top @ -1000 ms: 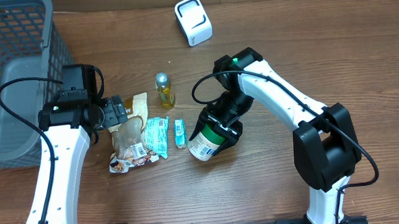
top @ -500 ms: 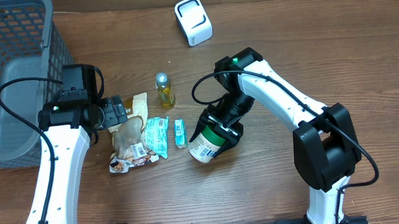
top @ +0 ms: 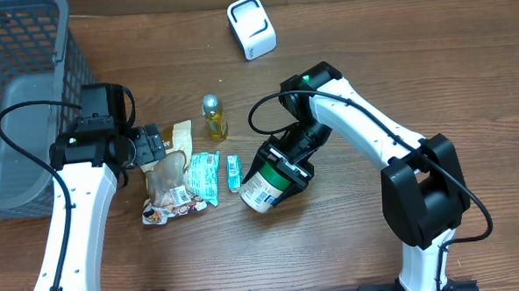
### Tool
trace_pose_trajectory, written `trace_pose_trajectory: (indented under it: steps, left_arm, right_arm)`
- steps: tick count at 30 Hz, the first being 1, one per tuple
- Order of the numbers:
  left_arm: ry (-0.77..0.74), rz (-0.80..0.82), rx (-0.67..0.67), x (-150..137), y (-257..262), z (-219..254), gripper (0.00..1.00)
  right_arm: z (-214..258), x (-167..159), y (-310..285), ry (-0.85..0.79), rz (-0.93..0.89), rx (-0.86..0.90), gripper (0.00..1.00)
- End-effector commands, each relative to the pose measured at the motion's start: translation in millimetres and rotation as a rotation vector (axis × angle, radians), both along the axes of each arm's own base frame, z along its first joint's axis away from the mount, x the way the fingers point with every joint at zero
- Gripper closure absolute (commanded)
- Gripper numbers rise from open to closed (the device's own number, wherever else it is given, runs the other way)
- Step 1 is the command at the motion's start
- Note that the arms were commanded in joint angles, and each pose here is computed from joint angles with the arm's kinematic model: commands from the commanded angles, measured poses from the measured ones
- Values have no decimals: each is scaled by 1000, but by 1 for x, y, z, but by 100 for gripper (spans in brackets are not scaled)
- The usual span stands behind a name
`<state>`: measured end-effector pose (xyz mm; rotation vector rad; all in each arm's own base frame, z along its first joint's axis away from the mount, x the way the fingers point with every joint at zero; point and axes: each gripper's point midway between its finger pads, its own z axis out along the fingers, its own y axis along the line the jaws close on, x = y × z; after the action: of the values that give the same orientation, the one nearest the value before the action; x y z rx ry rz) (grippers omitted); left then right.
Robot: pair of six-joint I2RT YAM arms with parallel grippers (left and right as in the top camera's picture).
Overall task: Scan the item barcode
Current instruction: 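Lift the jar and tilt it with the right gripper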
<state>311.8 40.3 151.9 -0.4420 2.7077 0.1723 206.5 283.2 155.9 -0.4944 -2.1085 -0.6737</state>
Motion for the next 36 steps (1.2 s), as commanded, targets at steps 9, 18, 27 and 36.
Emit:
trace_pose_trajectory:
  steps: [9,18,27,36]
  left_arm:
    - [-16,-14,2,4,0,7,1]
    - [-16,-14,2,4,0,7,0]
    - [-16,-14,2,4,0,7,0]
    - [-16,-14,2,4,0,7,0]
  right_arm:
    - [15,3,7,3,-26,60,70]
    - [16,3,7,6,-27,59,70]
    - [16,3,7,6,-26,58,70]
    - [16,3,7,6,-26,58,70]
